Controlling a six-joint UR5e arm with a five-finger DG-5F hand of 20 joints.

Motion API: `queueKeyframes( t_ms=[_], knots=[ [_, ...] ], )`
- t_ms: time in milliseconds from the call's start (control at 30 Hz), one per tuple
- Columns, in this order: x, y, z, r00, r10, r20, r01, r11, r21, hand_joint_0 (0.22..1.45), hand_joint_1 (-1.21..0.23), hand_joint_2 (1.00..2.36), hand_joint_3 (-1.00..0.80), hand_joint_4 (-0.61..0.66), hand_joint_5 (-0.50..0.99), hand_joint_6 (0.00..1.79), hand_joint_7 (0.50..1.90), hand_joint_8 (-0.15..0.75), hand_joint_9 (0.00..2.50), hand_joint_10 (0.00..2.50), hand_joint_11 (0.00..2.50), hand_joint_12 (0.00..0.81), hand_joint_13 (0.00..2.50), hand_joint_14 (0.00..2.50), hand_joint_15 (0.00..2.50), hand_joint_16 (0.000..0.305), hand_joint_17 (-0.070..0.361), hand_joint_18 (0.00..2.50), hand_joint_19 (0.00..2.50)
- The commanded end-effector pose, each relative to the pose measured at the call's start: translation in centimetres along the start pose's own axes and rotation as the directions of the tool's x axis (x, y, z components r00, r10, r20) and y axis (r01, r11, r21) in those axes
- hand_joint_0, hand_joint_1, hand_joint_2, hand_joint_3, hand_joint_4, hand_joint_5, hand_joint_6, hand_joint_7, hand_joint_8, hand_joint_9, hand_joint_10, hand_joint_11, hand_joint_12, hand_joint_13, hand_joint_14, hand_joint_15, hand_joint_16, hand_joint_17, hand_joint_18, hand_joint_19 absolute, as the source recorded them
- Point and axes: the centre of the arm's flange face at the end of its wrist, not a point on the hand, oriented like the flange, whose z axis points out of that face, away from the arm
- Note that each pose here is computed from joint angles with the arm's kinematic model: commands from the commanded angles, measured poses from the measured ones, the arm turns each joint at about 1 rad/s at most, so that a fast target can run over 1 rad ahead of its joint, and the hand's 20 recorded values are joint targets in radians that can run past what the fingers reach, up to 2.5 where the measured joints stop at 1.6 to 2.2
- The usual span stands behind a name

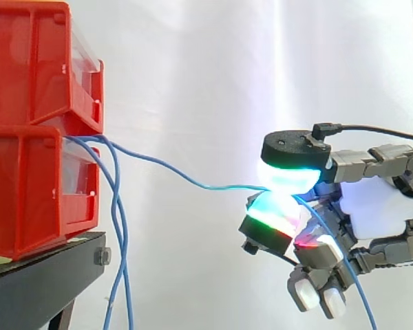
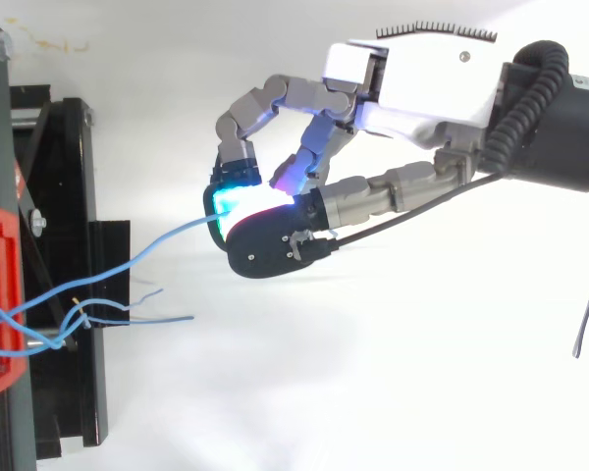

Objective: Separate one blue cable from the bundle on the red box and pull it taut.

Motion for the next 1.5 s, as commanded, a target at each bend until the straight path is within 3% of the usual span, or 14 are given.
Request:
queueKeyframes(
  t_ms=[0,1467],
  knots=[
    [0.00,0.07,0.02,1.0000,0.000,0.000,0.000,1.0000,-0.001,0.57,-0.77,1.11,0.09,-0.11,-0.12,0.92,1.20,0.371,1.26,0.01,0.97,0.418,1.00,0.02,0.61,0.053,0.119,0.99,0.61],
    [0.00,0.07,0.02,1.0000,0.000,0.000,0.000,1.0000,-0.001,0.58,-0.77,1.09,0.08,-0.11,-0.12,0.92,1.20,0.369,1.25,0.01,0.98,0.419,1.00,0.02,0.61,0.053,0.120,0.99,0.61]
  ],
)
